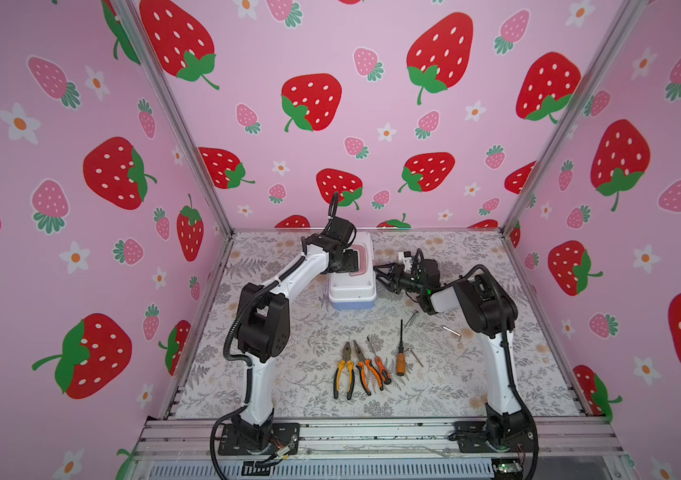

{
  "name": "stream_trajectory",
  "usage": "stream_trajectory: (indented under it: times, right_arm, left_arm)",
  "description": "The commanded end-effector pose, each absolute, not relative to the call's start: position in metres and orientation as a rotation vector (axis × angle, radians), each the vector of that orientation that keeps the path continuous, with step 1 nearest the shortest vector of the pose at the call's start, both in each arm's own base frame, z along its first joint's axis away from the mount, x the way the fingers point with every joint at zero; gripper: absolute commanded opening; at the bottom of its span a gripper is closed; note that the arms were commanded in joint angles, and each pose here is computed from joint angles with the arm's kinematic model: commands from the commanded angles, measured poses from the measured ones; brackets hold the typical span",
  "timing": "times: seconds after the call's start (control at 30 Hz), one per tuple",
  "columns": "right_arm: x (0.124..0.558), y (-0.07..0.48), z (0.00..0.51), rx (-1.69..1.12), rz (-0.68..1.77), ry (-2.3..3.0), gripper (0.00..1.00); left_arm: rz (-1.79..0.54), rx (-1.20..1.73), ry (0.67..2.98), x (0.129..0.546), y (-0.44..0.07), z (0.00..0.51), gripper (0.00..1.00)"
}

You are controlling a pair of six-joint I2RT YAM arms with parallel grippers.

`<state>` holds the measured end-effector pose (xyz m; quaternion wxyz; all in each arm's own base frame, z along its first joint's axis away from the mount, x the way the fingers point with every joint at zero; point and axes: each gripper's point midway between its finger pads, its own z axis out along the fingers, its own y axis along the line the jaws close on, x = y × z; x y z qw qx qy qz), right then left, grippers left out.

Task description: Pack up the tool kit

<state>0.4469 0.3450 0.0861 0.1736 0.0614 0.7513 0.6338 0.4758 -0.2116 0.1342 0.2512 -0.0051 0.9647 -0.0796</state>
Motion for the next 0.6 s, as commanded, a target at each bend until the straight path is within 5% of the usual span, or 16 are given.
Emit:
stream_trajectory:
  times: [0.0,0.2,0.57]
  right_arm:
    - [0.445,0.353,0.101,-0.001,1.583,2.179,0.38]
    - [0.453,0.330,0.101,-0.031,1.296,2.241,0.38]
    - [0.458,0.258,0.152,0.011,1.052,2.119,0.63]
  left_arm:
    - [-0.266,0.049,2.722,0.455,-0.231,0.113,0.52]
    - [-0.167,0.046,2.734,0.454,-0.219,0.113,0.52]
    - [-0.205,0.045,2.707,0.453,-0.222,0.128,0.44]
